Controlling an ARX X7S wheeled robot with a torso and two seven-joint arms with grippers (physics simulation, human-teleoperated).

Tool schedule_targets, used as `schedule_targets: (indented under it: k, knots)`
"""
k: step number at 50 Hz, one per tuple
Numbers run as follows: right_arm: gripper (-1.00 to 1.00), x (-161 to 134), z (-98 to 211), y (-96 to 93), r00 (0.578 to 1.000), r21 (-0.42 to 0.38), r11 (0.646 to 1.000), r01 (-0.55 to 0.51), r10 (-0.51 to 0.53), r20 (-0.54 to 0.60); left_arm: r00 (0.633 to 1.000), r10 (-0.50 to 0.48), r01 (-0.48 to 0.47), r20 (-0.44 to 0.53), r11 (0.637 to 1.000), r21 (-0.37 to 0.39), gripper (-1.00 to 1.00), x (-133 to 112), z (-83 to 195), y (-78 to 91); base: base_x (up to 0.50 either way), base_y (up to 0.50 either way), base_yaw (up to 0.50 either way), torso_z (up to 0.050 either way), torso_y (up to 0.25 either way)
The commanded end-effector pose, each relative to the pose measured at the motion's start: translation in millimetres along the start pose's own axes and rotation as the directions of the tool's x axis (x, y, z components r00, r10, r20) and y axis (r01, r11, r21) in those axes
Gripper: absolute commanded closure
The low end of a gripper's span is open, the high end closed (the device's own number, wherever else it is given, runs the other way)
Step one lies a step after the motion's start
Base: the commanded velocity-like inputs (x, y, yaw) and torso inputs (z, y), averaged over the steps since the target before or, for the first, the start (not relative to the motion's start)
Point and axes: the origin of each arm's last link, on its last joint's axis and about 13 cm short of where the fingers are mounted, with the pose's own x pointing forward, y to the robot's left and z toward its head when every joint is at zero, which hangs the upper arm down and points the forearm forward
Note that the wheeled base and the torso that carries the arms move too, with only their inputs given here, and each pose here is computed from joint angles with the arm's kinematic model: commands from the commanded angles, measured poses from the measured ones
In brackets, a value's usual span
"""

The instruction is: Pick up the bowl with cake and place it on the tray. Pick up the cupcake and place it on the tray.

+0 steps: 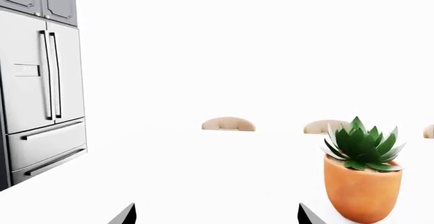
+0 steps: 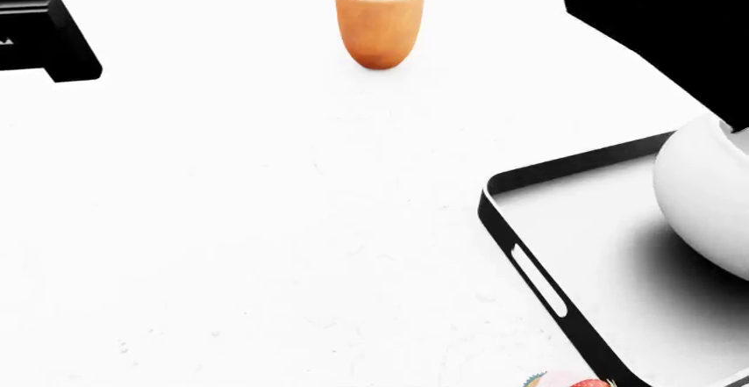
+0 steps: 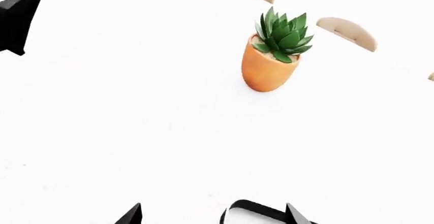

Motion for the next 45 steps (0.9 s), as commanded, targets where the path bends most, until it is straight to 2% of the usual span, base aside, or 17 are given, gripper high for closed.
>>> schedule_targets:
  k: [1, 24, 45]
  knots:
    - [-1.0, 3.5, -11.8, 13.0, 0.986, -0.049, 0.987, -0.152, 0.147, -0.081, 1.0, -0.001, 0.001, 0.001, 1.0, 0.001, -1.0, 0.0, 0.1, -0.1, 0.0, 0.0, 0.0, 0.0, 0.0]
    - [-1.0, 9.3, -26.8, 18.8, 0.952, -0.036, 0.963, -0.267, 0.258, -0.162, 1.0, -0.002, 0.002, -0.003, 1.0, 0.004, -1.0, 0.3, -1.4, -0.8, 0.0, 0.0, 0.0, 0.0, 0.0]
    - [-1.0, 14.8, -63.1, 24.2, 0.885, 0.013, 0.93, -0.367, 0.353, -0.303, 1.0, -0.003, 0.003, -0.003, 1.0, 0.007, -1.0, -0.6, -2.0, -1.1, 0.0, 0.0, 0.0, 0.0, 0.0]
